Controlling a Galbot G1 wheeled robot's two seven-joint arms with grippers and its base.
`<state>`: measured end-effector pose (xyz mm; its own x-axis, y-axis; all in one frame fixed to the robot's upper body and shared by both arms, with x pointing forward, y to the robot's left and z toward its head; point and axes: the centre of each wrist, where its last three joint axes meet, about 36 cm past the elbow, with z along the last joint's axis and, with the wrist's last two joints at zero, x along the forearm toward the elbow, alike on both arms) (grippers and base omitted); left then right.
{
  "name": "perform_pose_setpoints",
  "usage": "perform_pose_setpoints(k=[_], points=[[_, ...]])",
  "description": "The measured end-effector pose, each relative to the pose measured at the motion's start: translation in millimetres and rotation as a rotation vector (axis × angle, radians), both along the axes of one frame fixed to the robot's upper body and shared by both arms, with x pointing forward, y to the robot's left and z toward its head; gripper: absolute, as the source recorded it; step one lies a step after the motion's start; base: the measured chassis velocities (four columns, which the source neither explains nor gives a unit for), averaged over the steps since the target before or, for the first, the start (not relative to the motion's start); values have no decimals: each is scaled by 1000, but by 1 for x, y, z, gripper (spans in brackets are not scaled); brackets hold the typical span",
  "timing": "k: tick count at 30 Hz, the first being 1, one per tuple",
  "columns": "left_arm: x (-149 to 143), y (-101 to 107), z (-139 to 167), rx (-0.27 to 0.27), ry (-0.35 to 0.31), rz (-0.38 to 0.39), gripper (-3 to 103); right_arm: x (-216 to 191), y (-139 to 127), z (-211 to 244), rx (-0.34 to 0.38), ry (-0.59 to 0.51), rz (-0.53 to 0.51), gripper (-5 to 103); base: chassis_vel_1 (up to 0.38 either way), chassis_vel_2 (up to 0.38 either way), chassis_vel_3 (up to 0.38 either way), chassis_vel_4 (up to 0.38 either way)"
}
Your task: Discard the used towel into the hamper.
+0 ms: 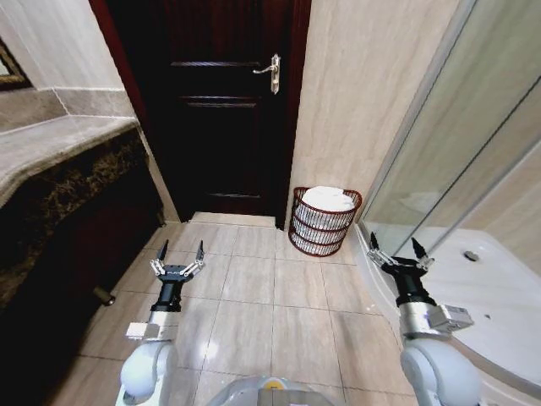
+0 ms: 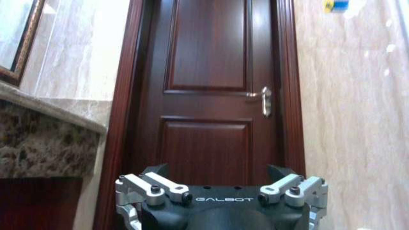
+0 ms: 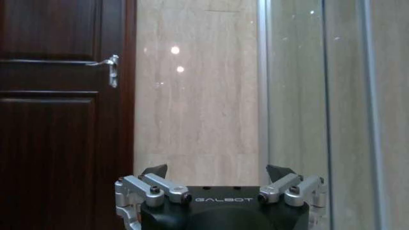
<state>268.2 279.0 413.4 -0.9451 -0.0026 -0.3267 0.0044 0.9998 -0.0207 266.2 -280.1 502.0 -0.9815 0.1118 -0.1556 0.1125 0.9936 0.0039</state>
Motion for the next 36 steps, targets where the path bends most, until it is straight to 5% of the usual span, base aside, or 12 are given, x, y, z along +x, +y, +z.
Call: perform_pose_setpoints(k=[6, 14, 36], points=[[2, -7, 12, 59, 77, 95, 100, -6, -20, 6, -18, 19, 64, 100, 0, 0, 0, 0], [4, -2, 21, 84, 77, 132, 100, 8, -16, -12, -2, 31, 125, 100, 0, 0, 0, 0], [6, -5, 15, 86, 63, 92, 100, -6, -12, -18, 12, -9, 69, 100, 0, 0, 0, 0]])
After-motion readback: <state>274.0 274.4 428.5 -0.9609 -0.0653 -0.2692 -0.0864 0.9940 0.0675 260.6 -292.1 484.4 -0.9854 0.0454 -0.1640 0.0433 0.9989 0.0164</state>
